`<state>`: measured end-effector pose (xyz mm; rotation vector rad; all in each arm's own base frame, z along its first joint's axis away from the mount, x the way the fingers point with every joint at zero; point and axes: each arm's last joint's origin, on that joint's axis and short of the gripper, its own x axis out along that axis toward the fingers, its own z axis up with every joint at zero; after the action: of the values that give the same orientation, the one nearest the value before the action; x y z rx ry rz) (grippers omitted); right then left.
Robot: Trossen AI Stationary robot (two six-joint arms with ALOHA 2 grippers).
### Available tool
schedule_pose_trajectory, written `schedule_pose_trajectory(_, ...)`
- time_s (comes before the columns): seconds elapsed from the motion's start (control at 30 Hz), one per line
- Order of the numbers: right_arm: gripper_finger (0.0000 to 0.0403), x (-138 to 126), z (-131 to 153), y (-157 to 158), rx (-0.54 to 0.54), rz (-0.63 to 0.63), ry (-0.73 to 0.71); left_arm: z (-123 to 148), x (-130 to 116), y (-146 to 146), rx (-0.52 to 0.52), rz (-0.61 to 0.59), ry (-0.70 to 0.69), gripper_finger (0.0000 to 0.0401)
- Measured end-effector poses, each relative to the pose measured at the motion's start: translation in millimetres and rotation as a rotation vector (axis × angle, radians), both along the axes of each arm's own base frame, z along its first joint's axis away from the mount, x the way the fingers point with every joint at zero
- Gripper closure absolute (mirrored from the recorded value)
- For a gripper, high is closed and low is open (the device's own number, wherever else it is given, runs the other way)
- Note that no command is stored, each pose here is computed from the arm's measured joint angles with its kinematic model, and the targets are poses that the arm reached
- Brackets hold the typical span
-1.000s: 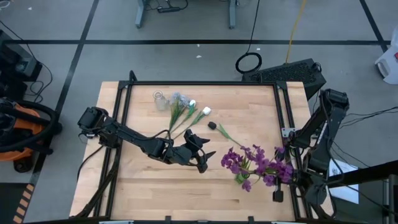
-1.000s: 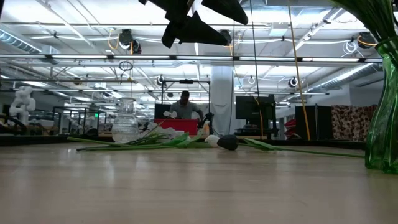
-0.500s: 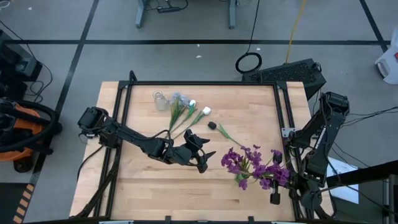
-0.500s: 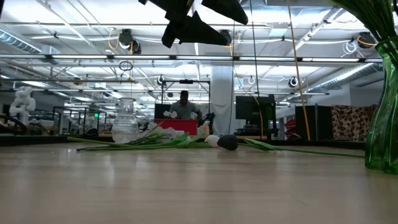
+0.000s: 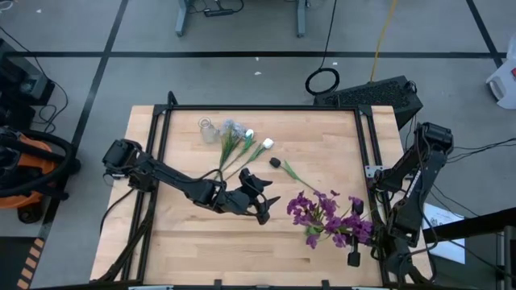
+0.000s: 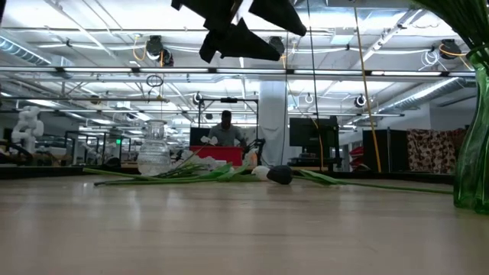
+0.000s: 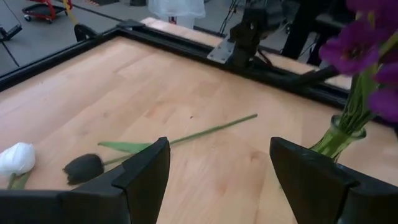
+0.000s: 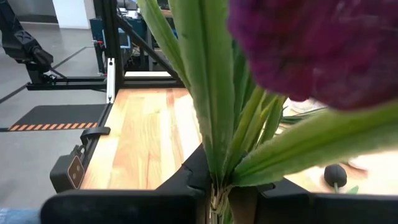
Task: Sort flowers into vase by color
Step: Put the purple flower into the green vase
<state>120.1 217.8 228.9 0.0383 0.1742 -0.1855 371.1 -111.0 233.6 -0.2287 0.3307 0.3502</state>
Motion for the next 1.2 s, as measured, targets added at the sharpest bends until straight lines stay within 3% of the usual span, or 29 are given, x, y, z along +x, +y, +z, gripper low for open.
schedule_pose_trajectory(0.6,0.0366,-1.2,-5.7,-1.9,0.032,0.001,0.027,-12.9,11.0,-2.2,-0.015,0.001,-0.044,0.0120)
schedule_pose_trajectory(1.0,0.0263,-2.6,-9.8,-6.0,0.048,-0.016,0.044,-12.3,11.3,-2.2,-0.017,0.001,-0.052,0.0120)
schedule_pose_trajectory(1.2,0.0211,-3.8,-13.6,-6.4,0.061,0.037,0.126,-12.4,11.3,-2.2,-0.016,0.001,-0.051,0.0120)
